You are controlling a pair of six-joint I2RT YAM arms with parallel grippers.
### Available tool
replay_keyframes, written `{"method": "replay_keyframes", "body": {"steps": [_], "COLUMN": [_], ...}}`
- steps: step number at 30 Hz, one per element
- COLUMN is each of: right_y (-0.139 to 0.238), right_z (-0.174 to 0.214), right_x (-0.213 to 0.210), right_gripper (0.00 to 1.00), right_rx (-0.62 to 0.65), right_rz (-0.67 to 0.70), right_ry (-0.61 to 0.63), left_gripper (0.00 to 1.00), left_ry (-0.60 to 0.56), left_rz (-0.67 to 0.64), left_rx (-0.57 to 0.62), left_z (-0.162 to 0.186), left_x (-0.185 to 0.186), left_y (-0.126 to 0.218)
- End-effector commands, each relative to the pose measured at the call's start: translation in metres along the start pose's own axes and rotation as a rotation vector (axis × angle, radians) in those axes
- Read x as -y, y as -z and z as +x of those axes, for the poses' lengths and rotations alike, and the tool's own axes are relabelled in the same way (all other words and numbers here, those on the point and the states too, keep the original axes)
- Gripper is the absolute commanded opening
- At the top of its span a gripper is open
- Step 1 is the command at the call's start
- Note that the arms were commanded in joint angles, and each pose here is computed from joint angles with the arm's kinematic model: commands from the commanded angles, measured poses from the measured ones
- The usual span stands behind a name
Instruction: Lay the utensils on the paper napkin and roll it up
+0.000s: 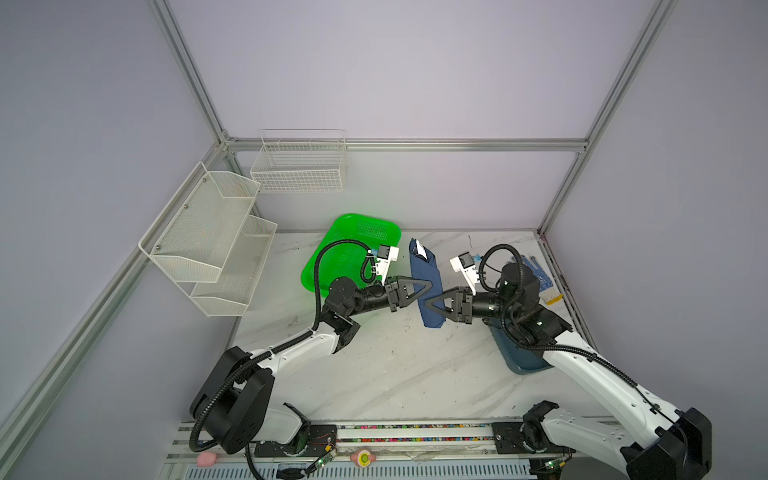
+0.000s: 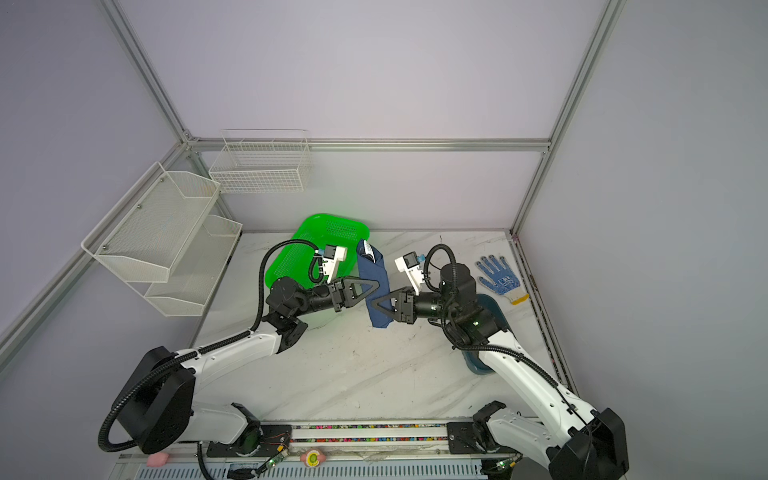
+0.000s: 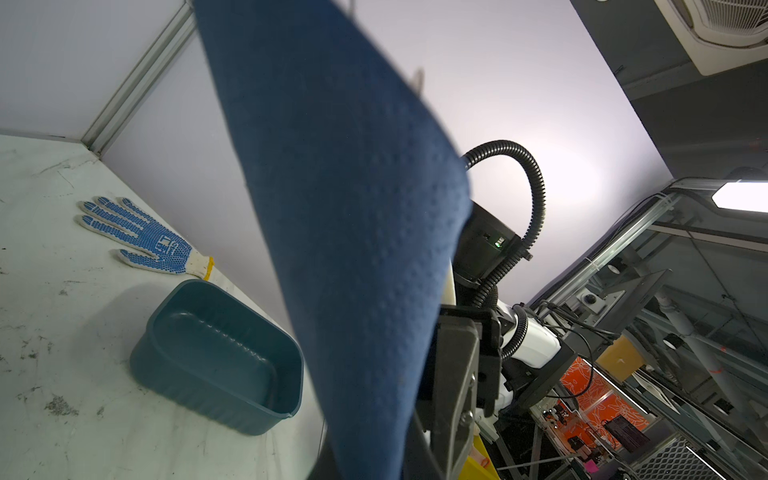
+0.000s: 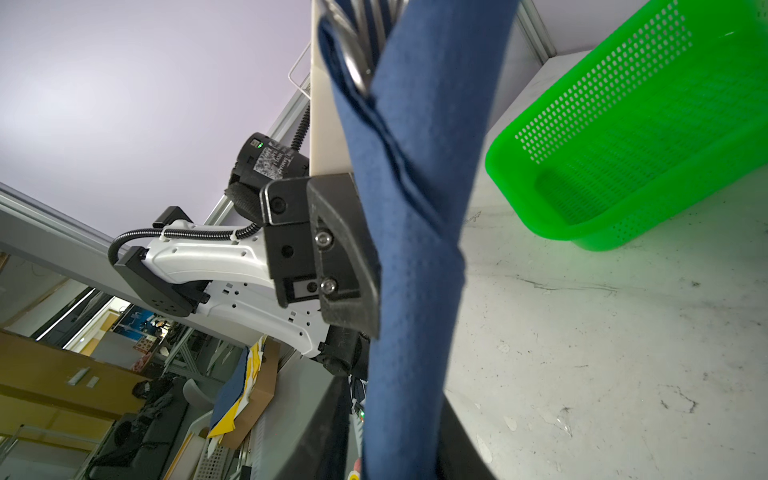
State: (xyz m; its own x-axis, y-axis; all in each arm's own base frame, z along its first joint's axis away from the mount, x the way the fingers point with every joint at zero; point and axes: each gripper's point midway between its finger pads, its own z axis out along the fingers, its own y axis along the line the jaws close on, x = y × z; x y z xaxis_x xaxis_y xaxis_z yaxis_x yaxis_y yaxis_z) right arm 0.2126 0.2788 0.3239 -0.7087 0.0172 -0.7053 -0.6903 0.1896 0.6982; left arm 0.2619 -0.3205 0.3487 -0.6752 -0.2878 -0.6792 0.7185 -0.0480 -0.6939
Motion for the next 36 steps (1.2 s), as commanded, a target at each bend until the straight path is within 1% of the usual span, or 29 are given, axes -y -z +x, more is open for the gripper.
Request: {"method": "replay_keyframes", "body": {"steps": [1, 3, 7, 9, 10, 11, 12, 14, 16, 17, 21, 26, 29, 31, 36], "right_y": [0.005, 0.005, 0.003, 0.004, 0.004, 0.005, 0.005, 0.006, 0.006, 0.006, 0.005, 0.003, 0.003, 0.002, 0.002], "right_z": [-0.004, -0.004, -0.005, -0.006, -0.006, -0.006, -0.008, -0.010, -0.012, -0.013, -0.015, -0.015, -0.015, -0.015, -0.015], "right_x": [-0.017, -0.014, -0.011, -0.012, -0.013, -0.014, -0.014, -0.016, -0.018, -0.017, -0.015, -0.014, -0.013, -0.013, -0.011], "right_gripper": [0.32, 0.31, 0.20, 0.16, 0.15, 0.14, 0.14, 0.13, 0.13, 0.13, 0.13, 0.13, 0.13, 0.13, 0.13], "right_rx": [0.009, 0.007, 0.007, 0.011, 0.011, 0.013, 0.018, 0.022, 0.024, 0.026, 0.029, 0.031, 0.031, 0.031, 0.032], "right_rz": [-0.061, -0.057, -0.055, -0.055, -0.056, -0.058, -0.057, -0.059, -0.060, -0.058, -0.055, -0.054, -0.056, -0.059, -0.055], "right_ry": [0.057, 0.052, 0.045, 0.049, 0.050, 0.055, 0.060, 0.067, 0.072, 0.072, 0.069, 0.063, 0.060, 0.060, 0.057], "left_gripper": [0.10, 0.10, 0.11, 0.14, 0.18, 0.26, 0.32, 0.37, 0.48, 0.51, 0.57, 0.56, 0.48, 0.40, 0.28], "left_ry": [-0.069, -0.068, -0.067, -0.063, -0.060, -0.065, -0.062, -0.055, -0.049, -0.044, -0.036, -0.039, -0.044, -0.046, -0.049], "left_rz": [0.085, 0.095, 0.097, 0.082, 0.069, 0.054, 0.032, 0.009, 0.009, 0.009, 0.020, 0.031, 0.041, 0.051, 0.048], "left_rx": [0.042, 0.036, 0.040, 0.041, 0.041, 0.044, 0.048, 0.044, 0.034, 0.025, -0.007, -0.017, -0.021, -0.019, -0.008], "left_z": [-0.017, -0.017, -0.017, -0.016, -0.016, -0.015, -0.014, -0.011, -0.009, -0.006, -0.002, -0.001, -0.003, -0.004, -0.005], "left_x": [0.025, 0.028, 0.029, 0.026, 0.024, 0.021, 0.016, 0.009, 0.008, 0.007, 0.007, 0.010, 0.012, 0.015, 0.014], "left_y": [-0.001, -0.001, 0.000, 0.000, 0.001, 0.001, 0.002, 0.003, 0.003, 0.003, 0.001, 0.000, -0.002, -0.003, -0.002]}}
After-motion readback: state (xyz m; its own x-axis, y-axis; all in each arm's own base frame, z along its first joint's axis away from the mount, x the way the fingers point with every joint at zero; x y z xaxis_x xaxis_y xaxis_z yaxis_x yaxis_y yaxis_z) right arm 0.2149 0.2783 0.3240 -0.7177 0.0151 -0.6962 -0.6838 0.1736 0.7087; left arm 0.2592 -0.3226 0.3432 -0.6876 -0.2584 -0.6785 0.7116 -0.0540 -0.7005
